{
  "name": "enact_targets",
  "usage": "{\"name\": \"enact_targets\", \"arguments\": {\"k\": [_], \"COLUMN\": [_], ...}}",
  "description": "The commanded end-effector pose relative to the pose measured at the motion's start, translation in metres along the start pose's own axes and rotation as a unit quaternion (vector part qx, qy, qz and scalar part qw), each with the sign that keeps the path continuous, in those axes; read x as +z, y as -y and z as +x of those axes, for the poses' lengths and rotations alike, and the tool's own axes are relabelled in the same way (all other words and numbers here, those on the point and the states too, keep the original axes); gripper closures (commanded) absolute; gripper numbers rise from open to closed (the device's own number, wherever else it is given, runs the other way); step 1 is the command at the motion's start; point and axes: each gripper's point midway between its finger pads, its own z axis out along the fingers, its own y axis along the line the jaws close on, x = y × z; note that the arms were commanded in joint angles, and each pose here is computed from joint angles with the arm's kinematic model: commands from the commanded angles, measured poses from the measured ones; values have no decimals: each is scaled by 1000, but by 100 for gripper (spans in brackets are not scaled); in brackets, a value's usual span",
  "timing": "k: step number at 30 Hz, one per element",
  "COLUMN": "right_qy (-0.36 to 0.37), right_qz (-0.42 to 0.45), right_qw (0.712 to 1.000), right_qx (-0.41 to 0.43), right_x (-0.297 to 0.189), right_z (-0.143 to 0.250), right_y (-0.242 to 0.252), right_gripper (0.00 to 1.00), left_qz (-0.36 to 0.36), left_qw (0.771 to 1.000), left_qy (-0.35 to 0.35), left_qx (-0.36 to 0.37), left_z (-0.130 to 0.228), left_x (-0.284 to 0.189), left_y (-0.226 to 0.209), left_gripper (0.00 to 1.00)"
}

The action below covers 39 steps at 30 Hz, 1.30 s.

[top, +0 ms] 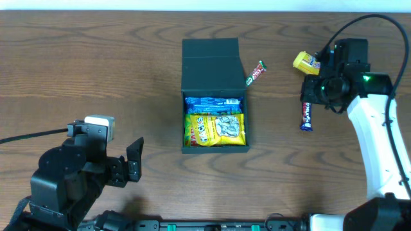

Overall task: Pack container
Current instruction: 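Withdraw the right gripper and reach to the yellow cylindrical container, then grasp the yellow container with the right gripper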

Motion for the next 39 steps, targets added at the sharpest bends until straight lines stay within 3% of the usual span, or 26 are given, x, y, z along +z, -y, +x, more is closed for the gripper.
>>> {"name": "enact_targets", "arguments": {"k": [1,3,7,9,12,16,22,31,39], "right_qy": [-10,-22,-51,-60,-65,-62,-26,124,94], "right_qz": [18,40,61,61,62,62,57,60,65], "right_qw": [1000,999,997,996,996,996,998,982,987], "right_qx": [15,19,20,21,21,20,5,-125,-108], "right_x": [5,9,17,20,21,22,23,34,102], "right_z": [5,9,20,22,24,23,5,-78,-129], "right_y": [12,22,30,30,31,31,29,24,58], "right_gripper": [97,93,73,53,43,2,1,1,1], "left_qz": [-1,0,4,4,8,19,22,21,20], "left_qw": [1000,1000,1000,1000,1000,1000,999,999,999], "left_qy": [15,15,16,16,14,20,42,35,29], "left_qx": [5,5,5,5,5,5,5,3,-7], "left_z": [-7,-7,-8,-8,-7,-10,-21,-24,-37], "left_x": [-7,-7,-7,-6,-6,-6,-6,2,23], "left_y": [0,0,1,1,3,7,8,9,12], "left_gripper": [5,5,5,5,4,5,5,5,5]}}
